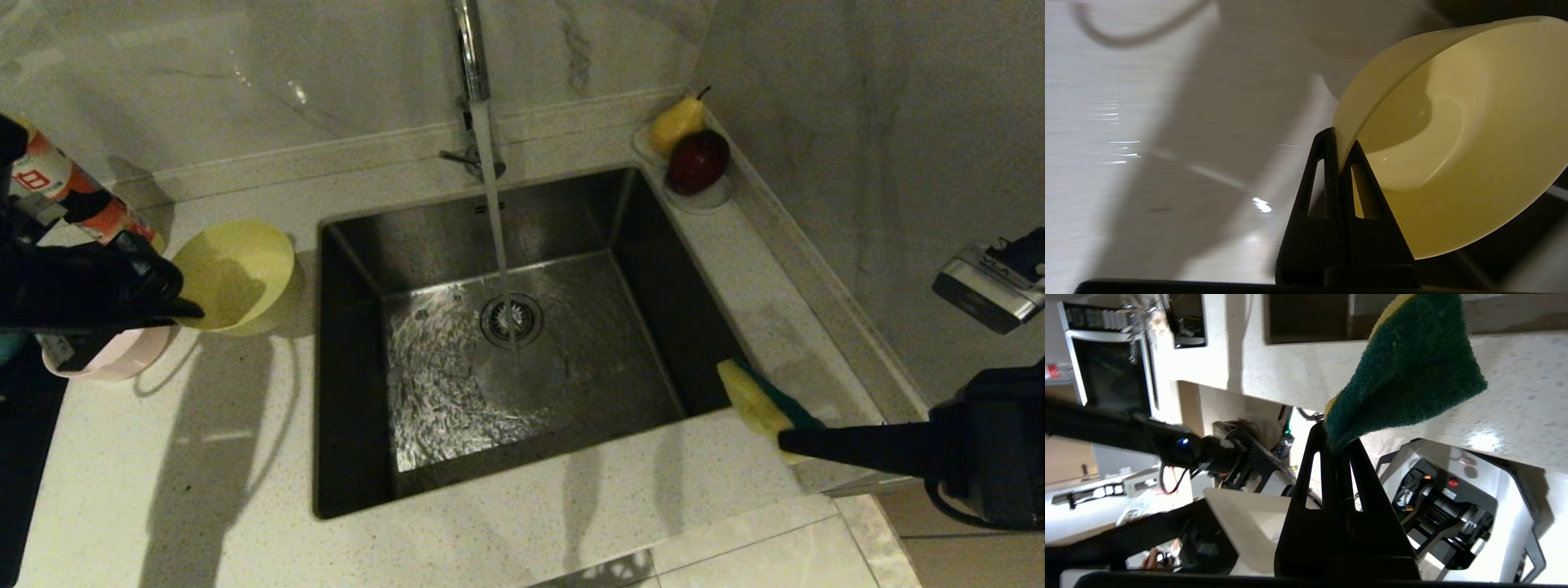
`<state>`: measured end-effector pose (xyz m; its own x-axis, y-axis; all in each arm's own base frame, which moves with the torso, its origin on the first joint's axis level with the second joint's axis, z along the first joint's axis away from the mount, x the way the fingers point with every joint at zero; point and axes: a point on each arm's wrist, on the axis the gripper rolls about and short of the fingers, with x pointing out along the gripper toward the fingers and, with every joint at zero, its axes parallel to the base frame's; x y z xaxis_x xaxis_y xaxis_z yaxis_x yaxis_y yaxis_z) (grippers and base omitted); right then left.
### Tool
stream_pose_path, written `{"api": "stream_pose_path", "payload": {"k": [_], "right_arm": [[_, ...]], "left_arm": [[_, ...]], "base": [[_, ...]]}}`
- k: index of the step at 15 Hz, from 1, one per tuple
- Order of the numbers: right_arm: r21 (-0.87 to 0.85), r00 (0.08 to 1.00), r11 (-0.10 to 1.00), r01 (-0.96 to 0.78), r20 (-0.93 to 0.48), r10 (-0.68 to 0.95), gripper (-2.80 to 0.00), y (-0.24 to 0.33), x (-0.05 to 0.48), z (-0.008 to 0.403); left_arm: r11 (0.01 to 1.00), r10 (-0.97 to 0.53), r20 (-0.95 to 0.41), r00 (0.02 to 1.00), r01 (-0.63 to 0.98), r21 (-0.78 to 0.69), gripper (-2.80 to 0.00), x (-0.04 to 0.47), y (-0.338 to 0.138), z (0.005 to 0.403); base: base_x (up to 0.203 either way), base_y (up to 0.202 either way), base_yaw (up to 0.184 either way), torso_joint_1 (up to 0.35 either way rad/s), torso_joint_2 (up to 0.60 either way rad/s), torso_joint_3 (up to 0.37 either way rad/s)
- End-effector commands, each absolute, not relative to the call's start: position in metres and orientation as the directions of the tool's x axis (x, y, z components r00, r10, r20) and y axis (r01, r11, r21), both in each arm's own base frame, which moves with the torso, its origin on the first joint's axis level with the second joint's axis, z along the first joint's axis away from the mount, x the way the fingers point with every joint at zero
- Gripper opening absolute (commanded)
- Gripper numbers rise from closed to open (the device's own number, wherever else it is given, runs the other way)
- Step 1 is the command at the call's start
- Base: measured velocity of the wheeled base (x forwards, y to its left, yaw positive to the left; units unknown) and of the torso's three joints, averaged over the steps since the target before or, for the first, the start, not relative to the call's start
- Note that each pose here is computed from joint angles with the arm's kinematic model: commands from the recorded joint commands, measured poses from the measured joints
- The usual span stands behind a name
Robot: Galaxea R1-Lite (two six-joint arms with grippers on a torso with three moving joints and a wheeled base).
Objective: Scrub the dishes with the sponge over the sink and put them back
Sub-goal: Wash the bowl
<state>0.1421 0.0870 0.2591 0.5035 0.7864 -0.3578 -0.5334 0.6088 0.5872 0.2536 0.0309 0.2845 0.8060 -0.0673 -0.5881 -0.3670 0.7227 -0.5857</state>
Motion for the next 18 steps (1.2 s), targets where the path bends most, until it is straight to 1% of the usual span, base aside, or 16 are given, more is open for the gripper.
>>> {"api": "stream_pose_path", "payload": {"k": [1,3,7,10,18], "right_arm": [[0.594,0.488,0.586,-0.551,-0.34,0.804,-2.8,0.085,0.137,0.262],[0.596,0.482,0.579,-0.556,-0.336,0.809,-2.8,0.085,0.136,0.262],[0.587,0.492,0.569,-0.576,-0.306,0.815,-2.8,0.081,0.127,0.268],[0.582,0.492,0.558,-0.591,-0.288,0.822,-2.8,0.078,0.123,0.271],[0.582,0.493,0.559,-0.591,-0.287,0.821,-2.8,0.079,0.124,0.273]], "left_arm": [[0.726,-0.128,-0.587,0.799,-0.327,-0.604,-2.8,0.279,0.005,0.287],[0.752,-0.141,-0.596,0.791,-0.306,-0.584,-2.8,0.292,-0.025,0.285],[0.821,-0.084,-0.627,0.774,-0.303,-0.484,-2.8,0.329,-0.09,0.269],[0.849,-0.119,-0.646,0.754,-0.26,-0.46,-2.8,0.343,-0.124,0.258],[0.885,-0.176,-0.636,0.752,-0.163,-0.437,-2.8,0.362,-0.165,0.247]], "base": [[0.0,0.0,0.0,0.0,0.0,0.0],[0.0,0.0,0.0,0.0,0.0,0.0],[0.0,0.0,0.0,0.0,0.0,0.0],[0.0,0.0,0.0,0.0,0.0,0.0],[0.0,0.0,0.0,0.0,0.0,0.0]]}}
